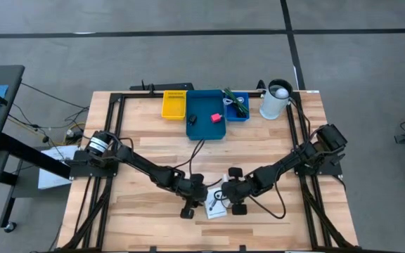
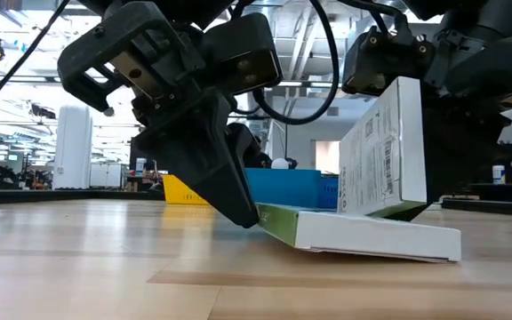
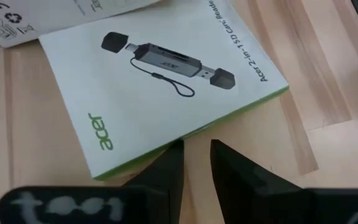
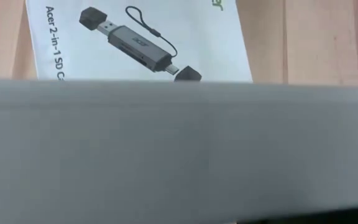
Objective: Pick and place items into bin
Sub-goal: Put the right card reader box into the yellow basket
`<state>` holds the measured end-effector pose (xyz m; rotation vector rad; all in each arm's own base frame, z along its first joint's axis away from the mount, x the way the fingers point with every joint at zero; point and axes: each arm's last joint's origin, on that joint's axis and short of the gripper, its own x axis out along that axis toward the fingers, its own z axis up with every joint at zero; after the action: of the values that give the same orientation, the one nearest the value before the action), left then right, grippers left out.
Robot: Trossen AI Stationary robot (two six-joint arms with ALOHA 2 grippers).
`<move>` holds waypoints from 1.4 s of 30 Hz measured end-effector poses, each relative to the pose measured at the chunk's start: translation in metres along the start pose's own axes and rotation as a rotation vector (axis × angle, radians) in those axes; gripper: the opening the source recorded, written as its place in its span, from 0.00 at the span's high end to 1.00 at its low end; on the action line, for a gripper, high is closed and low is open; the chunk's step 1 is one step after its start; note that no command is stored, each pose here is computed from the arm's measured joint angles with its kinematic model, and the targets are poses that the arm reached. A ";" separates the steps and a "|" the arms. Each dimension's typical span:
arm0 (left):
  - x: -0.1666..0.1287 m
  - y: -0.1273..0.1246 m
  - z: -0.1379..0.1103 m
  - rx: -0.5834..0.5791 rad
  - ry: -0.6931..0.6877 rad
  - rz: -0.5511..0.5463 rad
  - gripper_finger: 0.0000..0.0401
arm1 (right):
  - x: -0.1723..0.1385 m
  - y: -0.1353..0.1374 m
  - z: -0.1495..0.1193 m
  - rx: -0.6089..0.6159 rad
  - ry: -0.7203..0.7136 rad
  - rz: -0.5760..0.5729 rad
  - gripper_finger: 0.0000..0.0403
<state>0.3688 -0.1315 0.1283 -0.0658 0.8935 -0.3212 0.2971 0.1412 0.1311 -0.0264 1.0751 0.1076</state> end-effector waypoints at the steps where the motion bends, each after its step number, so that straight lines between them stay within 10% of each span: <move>1: 0.000 -0.001 0.000 0.001 0.000 0.001 0.82 | 0.000 0.000 0.000 0.000 0.001 0.000 0.71; 22: -0.003 -0.011 -0.005 -0.006 0.050 0.001 0.82 | -0.001 0.002 -0.002 -0.008 0.014 0.008 0.71; 42: -0.052 -0.038 0.019 0.705 -0.047 0.408 0.82 | -0.001 0.002 -0.001 -0.031 0.010 0.010 0.71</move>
<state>0.3433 -0.1536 0.1866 0.7483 0.6863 -0.2350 0.2951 0.1435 0.1317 -0.0496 1.0837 0.1335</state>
